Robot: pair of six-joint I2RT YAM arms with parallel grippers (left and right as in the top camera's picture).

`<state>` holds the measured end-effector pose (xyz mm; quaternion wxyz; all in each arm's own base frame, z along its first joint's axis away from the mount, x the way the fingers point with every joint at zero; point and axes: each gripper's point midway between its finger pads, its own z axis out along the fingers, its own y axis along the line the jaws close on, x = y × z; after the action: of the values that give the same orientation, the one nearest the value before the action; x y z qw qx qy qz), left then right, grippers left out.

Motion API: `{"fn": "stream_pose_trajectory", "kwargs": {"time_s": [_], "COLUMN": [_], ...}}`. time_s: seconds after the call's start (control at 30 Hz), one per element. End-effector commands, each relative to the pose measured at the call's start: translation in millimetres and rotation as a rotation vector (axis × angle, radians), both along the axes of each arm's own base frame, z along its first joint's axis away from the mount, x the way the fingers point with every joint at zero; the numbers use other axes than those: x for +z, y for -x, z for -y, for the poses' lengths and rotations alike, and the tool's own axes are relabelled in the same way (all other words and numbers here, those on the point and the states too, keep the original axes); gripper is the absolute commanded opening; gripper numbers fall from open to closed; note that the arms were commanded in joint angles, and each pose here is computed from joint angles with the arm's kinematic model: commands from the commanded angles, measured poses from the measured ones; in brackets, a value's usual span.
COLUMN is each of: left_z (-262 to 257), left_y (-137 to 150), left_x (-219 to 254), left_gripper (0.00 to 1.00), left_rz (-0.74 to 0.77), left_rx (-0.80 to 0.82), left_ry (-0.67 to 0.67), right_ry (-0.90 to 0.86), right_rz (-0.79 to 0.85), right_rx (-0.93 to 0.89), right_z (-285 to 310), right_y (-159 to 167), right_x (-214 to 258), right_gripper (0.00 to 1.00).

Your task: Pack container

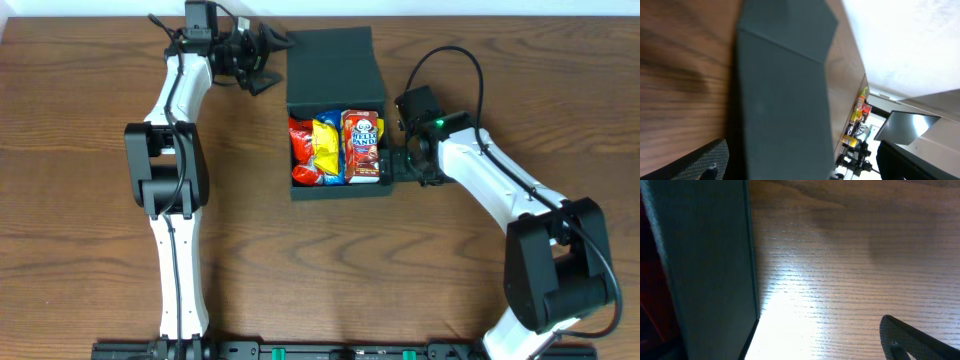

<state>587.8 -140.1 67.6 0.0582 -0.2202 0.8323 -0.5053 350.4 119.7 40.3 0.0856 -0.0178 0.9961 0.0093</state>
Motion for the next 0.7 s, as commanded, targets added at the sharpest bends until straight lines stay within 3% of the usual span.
{"fn": "stream_pose_trajectory", "kwargs": {"time_s": [0.0,0.67], "left_z": [-4.7,22.1], "left_y": [-2.1,-19.3], "left_x": [-19.1,-6.5], "left_gripper": [0.95,0.95], "left_rz": [-0.015,0.098], "left_rx": [0.006,-0.01], "left_ry": [-0.018,0.011], "right_ry": [0.004,0.001], "right_rz": [0.013,0.015], "right_rx": [-0.008,-0.022], "right_z": [-2.3,-2.6], "right_y": [-3.1,-3.6], "right_x": [5.0,5.1], "right_gripper": [0.99,0.99]}}
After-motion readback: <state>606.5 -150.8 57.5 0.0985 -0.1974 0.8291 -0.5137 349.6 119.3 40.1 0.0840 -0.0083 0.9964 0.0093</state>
